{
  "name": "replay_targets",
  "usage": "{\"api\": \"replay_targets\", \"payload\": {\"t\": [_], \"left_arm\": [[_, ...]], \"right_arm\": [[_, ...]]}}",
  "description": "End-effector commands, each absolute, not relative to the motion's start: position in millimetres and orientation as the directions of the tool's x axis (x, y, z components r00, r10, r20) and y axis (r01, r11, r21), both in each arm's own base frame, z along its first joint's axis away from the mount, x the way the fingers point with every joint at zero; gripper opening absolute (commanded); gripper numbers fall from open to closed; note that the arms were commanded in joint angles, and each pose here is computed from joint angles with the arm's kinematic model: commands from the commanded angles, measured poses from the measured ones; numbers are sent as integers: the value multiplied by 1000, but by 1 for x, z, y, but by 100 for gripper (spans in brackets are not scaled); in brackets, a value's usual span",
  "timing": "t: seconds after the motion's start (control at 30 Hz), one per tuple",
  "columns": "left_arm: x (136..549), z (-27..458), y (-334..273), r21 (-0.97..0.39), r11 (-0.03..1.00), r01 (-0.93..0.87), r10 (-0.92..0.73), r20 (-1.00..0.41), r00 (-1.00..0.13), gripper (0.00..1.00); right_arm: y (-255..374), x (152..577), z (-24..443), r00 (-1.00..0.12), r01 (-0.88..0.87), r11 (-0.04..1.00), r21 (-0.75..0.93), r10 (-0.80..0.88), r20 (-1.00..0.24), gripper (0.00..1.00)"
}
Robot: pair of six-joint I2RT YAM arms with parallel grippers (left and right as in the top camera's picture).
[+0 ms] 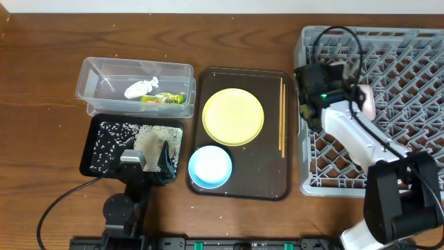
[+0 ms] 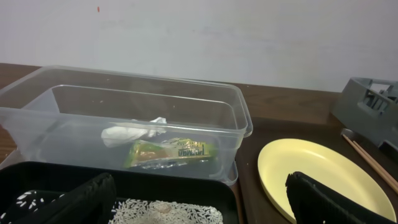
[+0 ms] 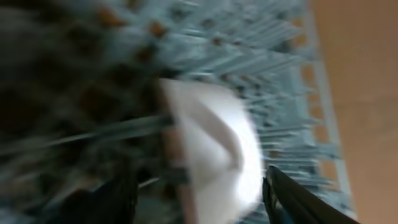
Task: Sort waste into correct bins and load items into the dishwasher rack
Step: 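Carry the pink bowl into the grey rack with the right gripper, then reach the right gripper to the blue bowl and grasp it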
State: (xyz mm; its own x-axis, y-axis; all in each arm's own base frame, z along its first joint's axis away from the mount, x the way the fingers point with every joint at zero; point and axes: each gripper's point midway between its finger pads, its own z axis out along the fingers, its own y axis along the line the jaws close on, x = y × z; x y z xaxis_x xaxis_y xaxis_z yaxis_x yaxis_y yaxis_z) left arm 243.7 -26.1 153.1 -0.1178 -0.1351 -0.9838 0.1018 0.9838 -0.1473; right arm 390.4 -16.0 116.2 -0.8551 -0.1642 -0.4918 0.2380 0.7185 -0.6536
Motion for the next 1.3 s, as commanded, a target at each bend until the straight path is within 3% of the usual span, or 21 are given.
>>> {"api": "replay_targets", "payload": {"t": [0.0, 0.13, 0.23, 0.33, 0.63, 0.7, 0.83, 0.9, 1.0, 1.07, 1.2, 1.27], "left_arm": [[243, 139, -26, -144, 985, 98, -127, -979, -161, 90], [243, 139, -26, -143, 985, 98, -126, -979, -161, 90], [243, 139, -26, -143, 985, 98, -126, -979, -161, 90], [243, 139, -26, -143, 985, 98, -126, -979, -161, 90], [243, 139, -26, -143, 985, 98, -126, -979, -161, 90], [243, 139, -26, -144, 985, 98, -127, -979, -161, 90], [243, 139, -26, -143, 985, 98, -126, -979, -161, 90], [243, 139, -26, -143, 985, 98, -126, -979, -161, 90], [243, 139, -26, -143, 985, 98, -126, -979, -161, 90], [243, 139, -26, -143, 985, 98, -126, -979, -161, 90], [243, 139, -26, -144, 985, 98, -127, -979, -161, 90], [243, 139, -26, -143, 985, 98, -126, -979, -161, 90]], "right_arm": [[48, 399, 134, -805, 120, 885, -450, -179, -566, 64], [131, 383, 140, -780, -127, 973, -192, -218, -586, 61], [194, 356, 134, -793, -313, 950, 17, -252, -554, 61], [233, 331, 115, -844, -349, 923, 159, -237, -481, 62], [208, 337, 27, -922, -165, 985, -49, -172, -346, 59], [199, 341, 11, -937, -144, 988, -59, -155, -314, 53], [200, 333, -7, -969, -129, 991, 44, -116, -220, 29], [199, 332, -7, -974, -120, 990, 69, -104, -200, 25], [194, 338, -1, -973, -103, 992, 76, -84, -215, 54], [191, 346, 8, -968, -90, 992, 90, -65, -244, 61], [193, 359, 50, -942, -109, 983, 145, -55, -332, 62], [208, 355, 81, -907, -227, 956, 184, -139, -397, 62]]}}
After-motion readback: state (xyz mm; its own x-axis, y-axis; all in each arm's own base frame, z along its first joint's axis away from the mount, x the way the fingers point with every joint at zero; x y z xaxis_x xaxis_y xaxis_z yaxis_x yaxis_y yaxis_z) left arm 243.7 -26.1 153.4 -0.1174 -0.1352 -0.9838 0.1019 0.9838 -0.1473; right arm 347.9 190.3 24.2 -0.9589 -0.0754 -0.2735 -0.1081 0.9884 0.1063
